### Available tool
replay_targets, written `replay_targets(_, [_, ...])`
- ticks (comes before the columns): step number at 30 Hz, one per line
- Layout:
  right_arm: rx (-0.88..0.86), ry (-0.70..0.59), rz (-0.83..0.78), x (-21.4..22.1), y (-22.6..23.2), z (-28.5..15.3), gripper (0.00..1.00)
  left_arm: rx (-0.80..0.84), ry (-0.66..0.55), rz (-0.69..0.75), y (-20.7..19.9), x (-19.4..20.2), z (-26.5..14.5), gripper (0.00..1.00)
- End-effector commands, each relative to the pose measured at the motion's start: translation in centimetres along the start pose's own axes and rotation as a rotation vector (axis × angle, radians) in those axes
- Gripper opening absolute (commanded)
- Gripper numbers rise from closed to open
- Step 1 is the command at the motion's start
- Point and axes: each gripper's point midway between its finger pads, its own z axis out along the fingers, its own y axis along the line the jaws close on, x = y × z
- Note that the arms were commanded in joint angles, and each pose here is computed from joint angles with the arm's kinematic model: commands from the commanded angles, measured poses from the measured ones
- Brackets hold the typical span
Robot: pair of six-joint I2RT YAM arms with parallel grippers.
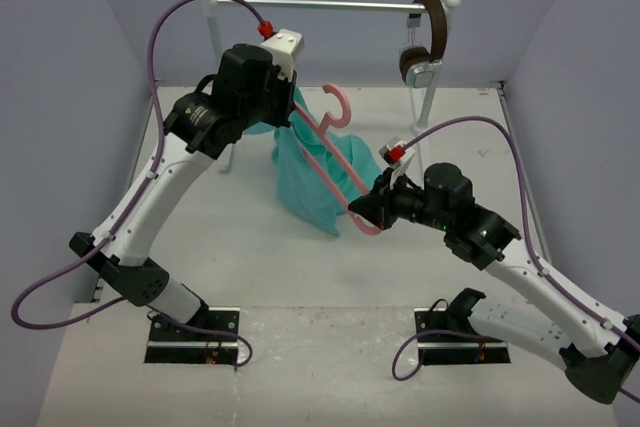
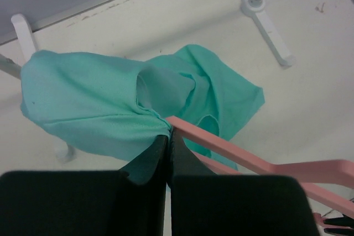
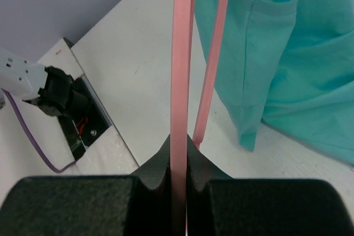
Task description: Place the t-shirt on the hanger
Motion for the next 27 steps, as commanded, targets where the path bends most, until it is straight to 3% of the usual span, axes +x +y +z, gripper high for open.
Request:
replay_targets(1, [-0.271,-0.03,-0.112,0.5,4.1,-0.1,0.0,0.104,-0.015,0.083,-1.3,-0.4,-2.6,0.0])
replay_targets(2, [-0.293,-0.07,-0.118,-0.4,4.6,-0.1,0.0,0.12,-0.018,0.094,-1.5,-0.4,-2.6,0.0])
replay_targets(3, [-0.322,-0.117,-0.117,-0.7,4.9,0.4,0.0,0.268,0.0,0.113,-4.0,0.5,-3.2,0.0])
replay_targets(7, [-0.361,-0.222,-0.141,-4.0,5.7,1.2,0.0,0.433,0.037,0.156,-6.2,2.7,-4.5,0.0])
replay_targets(15, [-0.192,-0.367,-0.024,-8.8,1.8,4.0,0.0,0.391,0.045,0.184,-4.9,3.4,-7.1,0.0])
replay_targets(23, [-0.004,-0.56,0.193,-7.9,-2.5,2.2,0.0,0.065,-0.049,0.154,0.7,1.0,-8.6,0.0])
replay_targets(27, [-0.108,-0.579,0.134,-8.1,-0.4,1.1,0.0,0.187,-0.09,0.179,-1.5,0.3,-8.4,0.0])
